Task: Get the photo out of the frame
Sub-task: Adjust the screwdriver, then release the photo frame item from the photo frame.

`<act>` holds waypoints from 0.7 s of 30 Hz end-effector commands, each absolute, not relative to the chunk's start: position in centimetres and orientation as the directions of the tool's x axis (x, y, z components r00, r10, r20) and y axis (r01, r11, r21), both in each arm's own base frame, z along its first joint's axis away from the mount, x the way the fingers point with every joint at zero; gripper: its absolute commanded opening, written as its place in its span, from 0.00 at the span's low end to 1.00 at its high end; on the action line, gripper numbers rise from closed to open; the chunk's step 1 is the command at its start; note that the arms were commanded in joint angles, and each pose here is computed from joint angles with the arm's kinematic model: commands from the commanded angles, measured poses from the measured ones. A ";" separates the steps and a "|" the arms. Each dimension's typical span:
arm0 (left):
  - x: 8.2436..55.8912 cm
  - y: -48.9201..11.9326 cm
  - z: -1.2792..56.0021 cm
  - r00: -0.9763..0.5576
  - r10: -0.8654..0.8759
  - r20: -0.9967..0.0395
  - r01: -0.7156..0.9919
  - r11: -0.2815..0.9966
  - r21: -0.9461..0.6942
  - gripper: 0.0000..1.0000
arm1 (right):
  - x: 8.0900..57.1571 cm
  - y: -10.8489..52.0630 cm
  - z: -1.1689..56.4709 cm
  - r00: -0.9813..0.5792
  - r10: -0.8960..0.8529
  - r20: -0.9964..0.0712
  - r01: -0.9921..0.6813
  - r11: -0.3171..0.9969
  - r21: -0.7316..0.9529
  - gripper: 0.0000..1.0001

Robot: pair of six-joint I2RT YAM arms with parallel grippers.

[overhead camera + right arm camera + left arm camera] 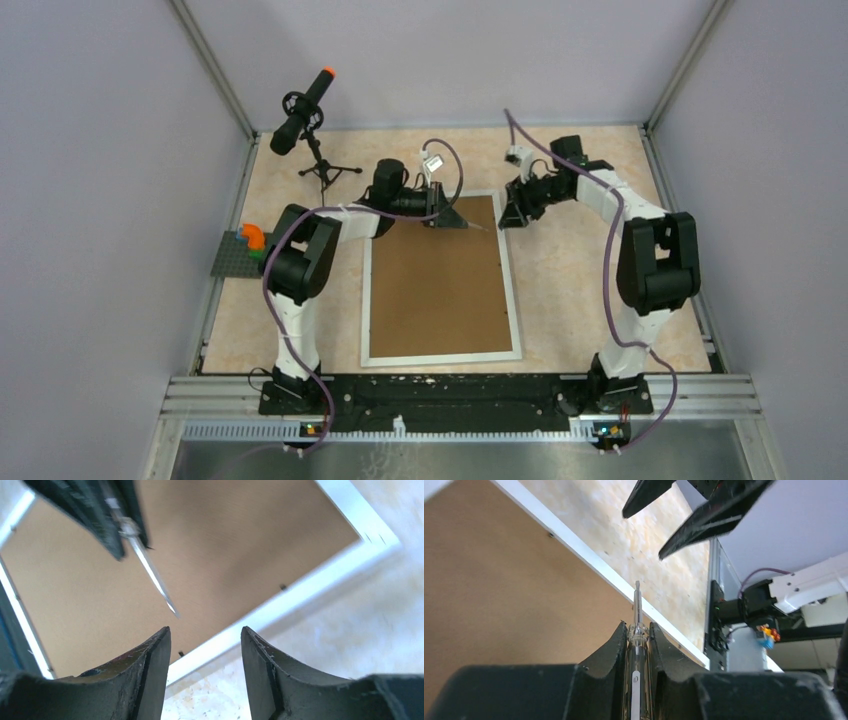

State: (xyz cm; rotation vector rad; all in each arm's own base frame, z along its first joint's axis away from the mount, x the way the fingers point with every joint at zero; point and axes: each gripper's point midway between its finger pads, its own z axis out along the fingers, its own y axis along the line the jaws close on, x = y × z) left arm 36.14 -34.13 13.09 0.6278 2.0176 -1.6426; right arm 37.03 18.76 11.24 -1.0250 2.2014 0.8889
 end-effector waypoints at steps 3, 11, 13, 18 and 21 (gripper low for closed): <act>39.4 -34.4 13.8 -0.644 -0.061 -0.763 0.741 0.198 -0.641 0.00 | 38.1 16.8 11.3 -0.786 -0.172 -0.594 -0.561 0.603 0.568 0.52; 40.7 -34.9 11.3 -0.598 -0.031 -0.801 0.768 0.263 -0.584 0.00 | 38.8 16.4 8.0 -0.861 -0.099 -0.500 -0.436 0.651 0.621 0.46; 40.9 -34.9 10.8 -0.586 -0.019 -0.810 0.776 0.276 -0.567 0.00 | 39.0 16.4 7.3 -0.871 -0.089 -0.484 -0.416 0.658 0.628 0.44; 40.7 -35.5 9.6 -0.535 0.023 -0.844 0.814 0.282 -0.508 0.00 | 39.3 16.4 5.9 -0.895 -0.060 -0.442 -0.364 0.672 0.645 0.38; 41.0 -35.8 9.0 -0.542 0.025 -0.840 0.808 0.289 -0.513 0.00 | 39.4 16.4 5.2 -0.904 -0.054 -0.424 -0.346 0.674 0.653 0.36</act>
